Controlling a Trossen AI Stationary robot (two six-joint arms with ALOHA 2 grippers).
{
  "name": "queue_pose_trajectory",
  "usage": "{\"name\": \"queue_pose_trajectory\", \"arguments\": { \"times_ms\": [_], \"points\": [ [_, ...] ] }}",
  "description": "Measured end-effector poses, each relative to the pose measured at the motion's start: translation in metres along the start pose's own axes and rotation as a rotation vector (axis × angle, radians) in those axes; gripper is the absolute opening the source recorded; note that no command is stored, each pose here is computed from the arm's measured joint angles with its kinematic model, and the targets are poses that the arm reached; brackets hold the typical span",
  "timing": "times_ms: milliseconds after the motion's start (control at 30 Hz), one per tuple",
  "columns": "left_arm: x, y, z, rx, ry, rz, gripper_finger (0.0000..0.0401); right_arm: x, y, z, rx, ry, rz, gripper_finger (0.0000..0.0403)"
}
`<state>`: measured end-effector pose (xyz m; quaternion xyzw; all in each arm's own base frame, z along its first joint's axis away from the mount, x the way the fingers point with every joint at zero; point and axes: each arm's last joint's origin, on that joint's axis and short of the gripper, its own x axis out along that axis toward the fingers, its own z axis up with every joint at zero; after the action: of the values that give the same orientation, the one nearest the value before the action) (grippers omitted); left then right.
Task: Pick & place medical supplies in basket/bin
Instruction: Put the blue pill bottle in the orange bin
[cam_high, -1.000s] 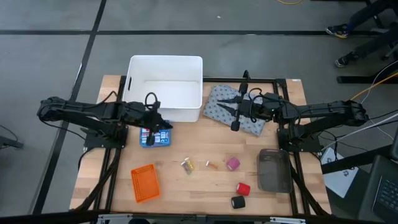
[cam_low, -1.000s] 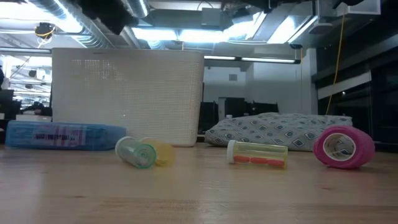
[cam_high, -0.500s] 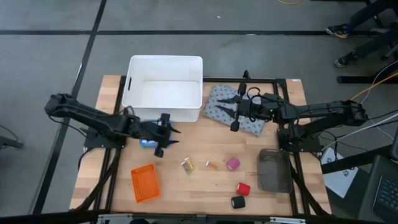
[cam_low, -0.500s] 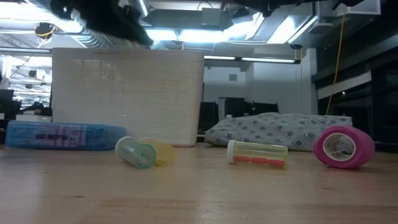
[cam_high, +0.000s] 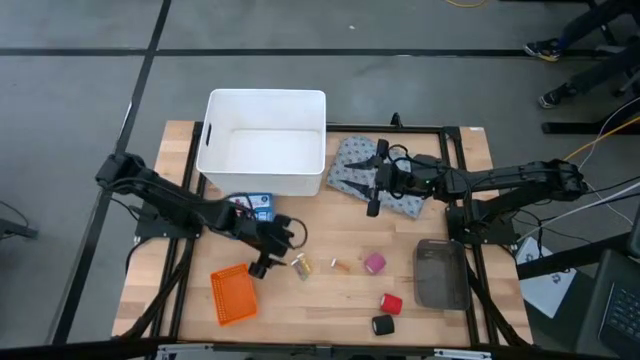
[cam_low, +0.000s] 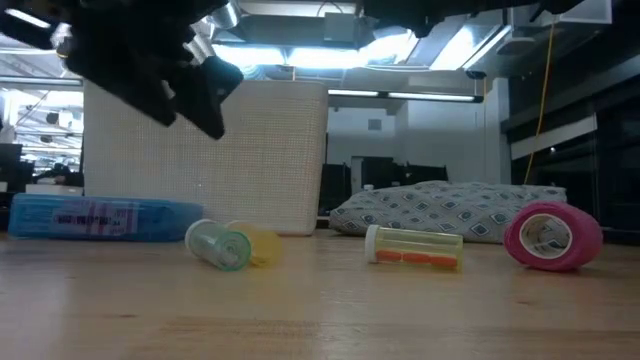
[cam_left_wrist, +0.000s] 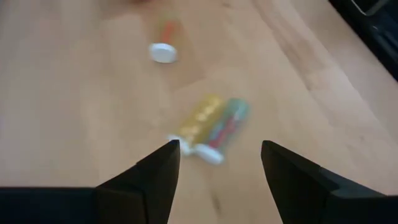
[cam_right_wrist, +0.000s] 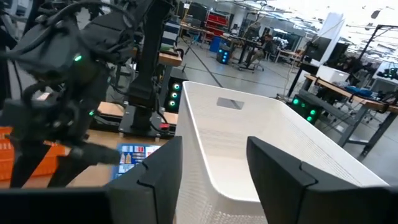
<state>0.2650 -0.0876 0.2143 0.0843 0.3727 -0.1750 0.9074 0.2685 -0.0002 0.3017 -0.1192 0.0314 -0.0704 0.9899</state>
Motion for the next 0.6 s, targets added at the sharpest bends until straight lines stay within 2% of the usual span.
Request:
{"name": "queue_pose_trajectory", "arguments": {
  "times_ms": [267, 433, 600],
  "points": [
    [0.027, -0.021, 0.001, 0.053, 0.111, -0.033, 0.0205, -0.001, 0.003, 0.001, 0.014, -0.003, 0.013, 0.0179],
    [0.041, -0.020, -0.002, 0.090, 0.155, -0.031, 0.0203, -0.001, 0.003, 0.001, 0.014, -0.003, 0.012, 0.0179],
    [0.050, -0.009, -0.006, 0.118, 0.187, -0.014, 0.0203, -0.001, 0.003, 0.001, 0.014, -0.002, 0.012, 0.0178]
  ]
}}
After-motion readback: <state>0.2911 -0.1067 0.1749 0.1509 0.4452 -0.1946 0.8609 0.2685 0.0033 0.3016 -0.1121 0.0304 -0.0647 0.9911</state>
